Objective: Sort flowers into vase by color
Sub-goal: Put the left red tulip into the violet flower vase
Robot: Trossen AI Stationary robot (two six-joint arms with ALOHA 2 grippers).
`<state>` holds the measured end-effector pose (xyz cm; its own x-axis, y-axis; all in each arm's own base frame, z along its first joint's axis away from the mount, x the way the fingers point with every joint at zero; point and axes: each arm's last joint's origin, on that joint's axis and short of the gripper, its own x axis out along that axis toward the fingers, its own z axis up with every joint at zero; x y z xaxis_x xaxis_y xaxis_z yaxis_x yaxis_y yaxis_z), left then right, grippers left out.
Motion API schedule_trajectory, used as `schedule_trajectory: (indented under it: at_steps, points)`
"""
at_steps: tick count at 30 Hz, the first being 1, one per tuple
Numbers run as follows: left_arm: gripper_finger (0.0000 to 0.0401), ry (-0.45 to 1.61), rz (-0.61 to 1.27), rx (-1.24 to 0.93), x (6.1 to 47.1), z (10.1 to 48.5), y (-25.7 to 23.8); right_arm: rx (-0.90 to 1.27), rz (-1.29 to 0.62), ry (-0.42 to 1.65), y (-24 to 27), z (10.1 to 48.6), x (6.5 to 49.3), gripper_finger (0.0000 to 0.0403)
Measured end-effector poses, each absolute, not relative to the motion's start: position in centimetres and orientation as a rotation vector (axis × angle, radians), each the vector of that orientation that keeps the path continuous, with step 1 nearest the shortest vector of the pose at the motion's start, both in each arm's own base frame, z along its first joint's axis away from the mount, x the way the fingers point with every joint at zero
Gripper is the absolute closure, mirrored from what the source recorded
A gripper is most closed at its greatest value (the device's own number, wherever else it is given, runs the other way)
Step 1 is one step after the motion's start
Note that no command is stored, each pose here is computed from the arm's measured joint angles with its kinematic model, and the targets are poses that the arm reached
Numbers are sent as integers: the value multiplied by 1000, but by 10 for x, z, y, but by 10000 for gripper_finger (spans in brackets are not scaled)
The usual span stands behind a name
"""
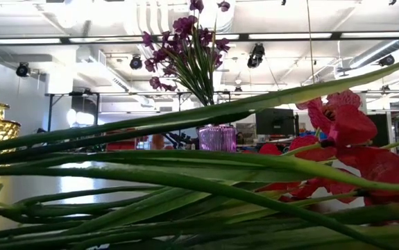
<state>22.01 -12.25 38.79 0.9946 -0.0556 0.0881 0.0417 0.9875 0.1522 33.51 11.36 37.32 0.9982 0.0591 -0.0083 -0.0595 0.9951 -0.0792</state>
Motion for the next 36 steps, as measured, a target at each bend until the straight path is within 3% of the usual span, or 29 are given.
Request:
schedule_trajectory:
  at_steps: [3,13,21,26,28,36]
  points:
    - [401,-73,-51,239,235,392,-130,-213,81,-2,123,366,340,197]
    - [401,-85,1,257,275,411,-138,-206,28,-28,125,367,347,219]
    - [401,-87,41,255,297,417,-141,-162,34,-67,125,378,346,291]
    - [399,-65,100,259,305,414,-144,-118,31,-63,125,378,346,360]
    - [391,-47,152,261,304,414,-144,-110,27,-55,125,378,346,384]
    - [315,157,149,226,282,423,-138,-119,-17,-27,121,382,340,390]
